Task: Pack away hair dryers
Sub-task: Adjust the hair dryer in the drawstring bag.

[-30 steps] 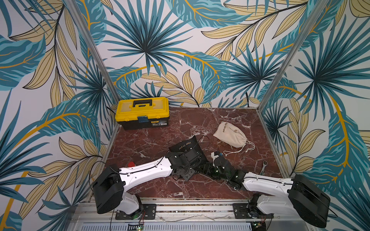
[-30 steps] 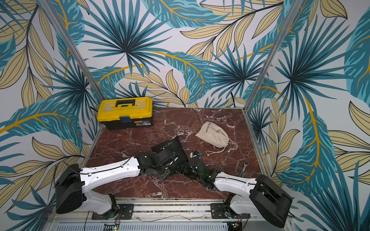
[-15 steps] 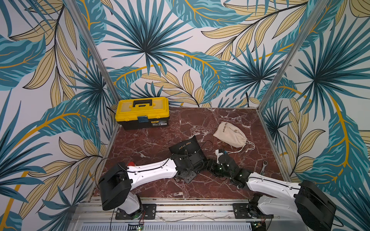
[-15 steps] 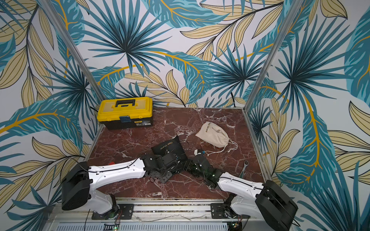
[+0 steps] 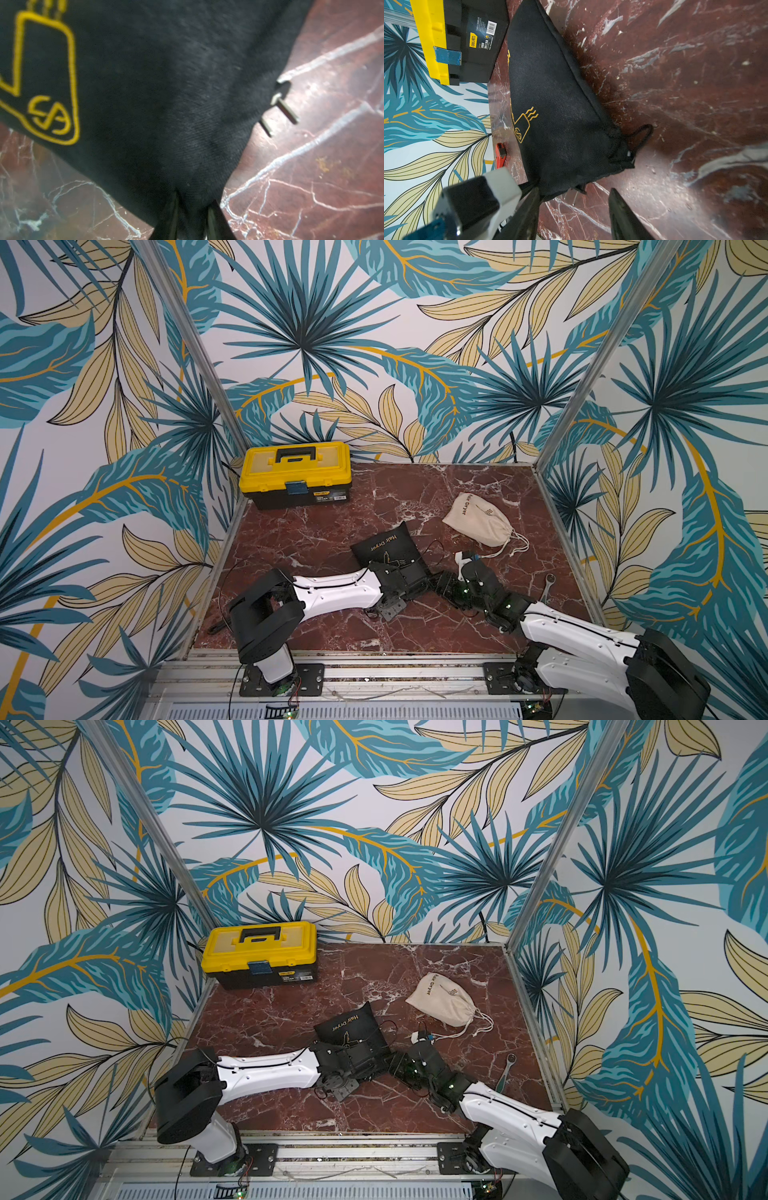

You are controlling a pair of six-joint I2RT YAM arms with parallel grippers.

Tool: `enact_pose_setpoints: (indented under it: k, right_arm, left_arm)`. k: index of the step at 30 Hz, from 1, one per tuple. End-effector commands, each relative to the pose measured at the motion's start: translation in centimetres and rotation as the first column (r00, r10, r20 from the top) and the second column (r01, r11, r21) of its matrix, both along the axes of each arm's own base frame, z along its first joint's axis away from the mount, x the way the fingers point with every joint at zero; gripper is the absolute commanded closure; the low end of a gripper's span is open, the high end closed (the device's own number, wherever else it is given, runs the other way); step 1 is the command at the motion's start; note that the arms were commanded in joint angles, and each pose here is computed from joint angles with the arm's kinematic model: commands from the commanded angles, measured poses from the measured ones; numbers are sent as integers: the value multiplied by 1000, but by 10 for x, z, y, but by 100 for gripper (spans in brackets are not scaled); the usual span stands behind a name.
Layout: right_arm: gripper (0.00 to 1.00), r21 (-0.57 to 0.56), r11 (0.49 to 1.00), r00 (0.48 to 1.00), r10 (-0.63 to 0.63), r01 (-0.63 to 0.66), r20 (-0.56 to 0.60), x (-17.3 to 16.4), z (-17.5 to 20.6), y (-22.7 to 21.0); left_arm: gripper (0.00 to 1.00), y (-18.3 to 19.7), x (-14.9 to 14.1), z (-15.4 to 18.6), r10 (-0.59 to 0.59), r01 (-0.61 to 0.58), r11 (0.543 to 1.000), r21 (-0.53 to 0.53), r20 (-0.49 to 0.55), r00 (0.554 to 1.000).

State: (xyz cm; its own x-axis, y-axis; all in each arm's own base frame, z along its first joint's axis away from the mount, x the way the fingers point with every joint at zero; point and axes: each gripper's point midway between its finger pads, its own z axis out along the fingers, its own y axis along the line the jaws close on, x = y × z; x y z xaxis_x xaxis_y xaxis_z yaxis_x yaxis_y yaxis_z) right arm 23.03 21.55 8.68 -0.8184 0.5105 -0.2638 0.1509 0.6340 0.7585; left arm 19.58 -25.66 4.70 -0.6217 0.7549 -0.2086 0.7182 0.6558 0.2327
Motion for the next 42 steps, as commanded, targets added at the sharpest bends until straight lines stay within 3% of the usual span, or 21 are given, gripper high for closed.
enact_pose_setpoints:
  k: [1,5,10,29,39,42]
  right_arm:
    - [47,13,999,999,38,-38,-35,-9,-8,3]
    - [49,46,994,995,97,-96,-26,-13,-7,13]
    - [55,47,991,992,129,-129,4,-18,-4,18]
    - [57,-164,980,987,128,-111,98,11,-17,17]
    - [59,-145,981,990,137,-131,37,18,-39,34]
    - [53,-193,975,991,125,-113,49,20,-33,26]
  left_arm:
    - [92,-21,18,30,9,-3,997,-75,83,997]
    - [100,-36,22,56,7,10,988,-154,106,994]
    - [100,-52,24,75,10,13,974,-225,100,995]
    - [100,-64,13,80,76,-76,940,-332,-13,997]
    - [100,-70,14,88,85,-87,928,-361,-22,996]
    - [100,-70,15,89,95,-97,925,-367,-24,995]
